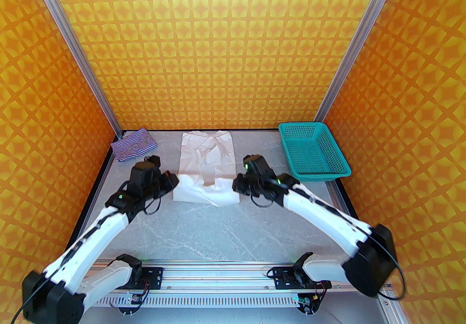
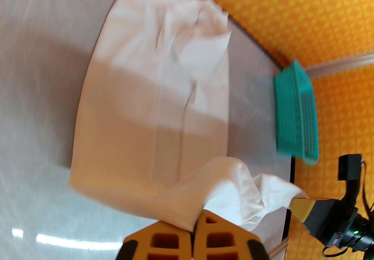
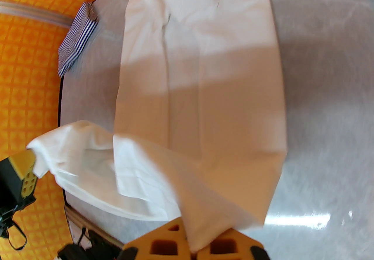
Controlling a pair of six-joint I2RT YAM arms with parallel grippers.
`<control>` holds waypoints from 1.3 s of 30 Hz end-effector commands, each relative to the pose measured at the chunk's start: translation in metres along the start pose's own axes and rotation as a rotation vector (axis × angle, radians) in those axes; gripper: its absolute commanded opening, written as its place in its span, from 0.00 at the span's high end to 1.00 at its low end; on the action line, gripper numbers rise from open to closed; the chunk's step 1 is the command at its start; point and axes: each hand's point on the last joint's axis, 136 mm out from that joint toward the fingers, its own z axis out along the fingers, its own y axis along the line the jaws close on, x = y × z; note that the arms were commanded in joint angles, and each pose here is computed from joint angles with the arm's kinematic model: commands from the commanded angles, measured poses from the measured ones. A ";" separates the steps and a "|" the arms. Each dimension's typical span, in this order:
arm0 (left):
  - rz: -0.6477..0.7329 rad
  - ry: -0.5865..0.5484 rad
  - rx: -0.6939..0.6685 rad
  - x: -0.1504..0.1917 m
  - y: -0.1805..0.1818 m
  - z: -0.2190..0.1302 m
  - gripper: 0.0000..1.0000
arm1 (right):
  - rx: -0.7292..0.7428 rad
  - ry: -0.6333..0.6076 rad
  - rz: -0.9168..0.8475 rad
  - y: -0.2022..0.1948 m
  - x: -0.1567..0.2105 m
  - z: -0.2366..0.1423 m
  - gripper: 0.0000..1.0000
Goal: Fold and stack the mixed laundry pile
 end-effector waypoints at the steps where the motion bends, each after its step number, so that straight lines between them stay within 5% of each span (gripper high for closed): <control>1: 0.026 -0.062 0.052 -0.027 -0.010 0.014 1.00 | -0.084 -0.025 -0.066 0.023 -0.030 0.012 1.00; 17: -0.052 -0.049 0.025 -0.069 0.045 0.115 1.00 | -0.206 0.060 -0.008 0.000 -0.096 0.114 1.00; 25: -0.057 0.000 0.075 -0.071 0.067 0.159 1.00 | -0.200 0.060 0.081 -0.041 -0.107 0.150 0.89; 28: -0.058 -0.004 0.063 -0.074 0.081 0.167 0.82 | -0.237 0.044 0.090 -0.044 -0.114 0.158 0.69; 32: -0.038 -0.024 0.053 -0.081 0.092 0.167 0.64 | -0.297 0.017 0.098 -0.041 -0.129 0.163 0.56; 39: 0.042 -0.088 0.042 -0.114 0.084 0.131 0.48 | -0.354 -0.068 0.078 -0.028 -0.150 0.130 0.51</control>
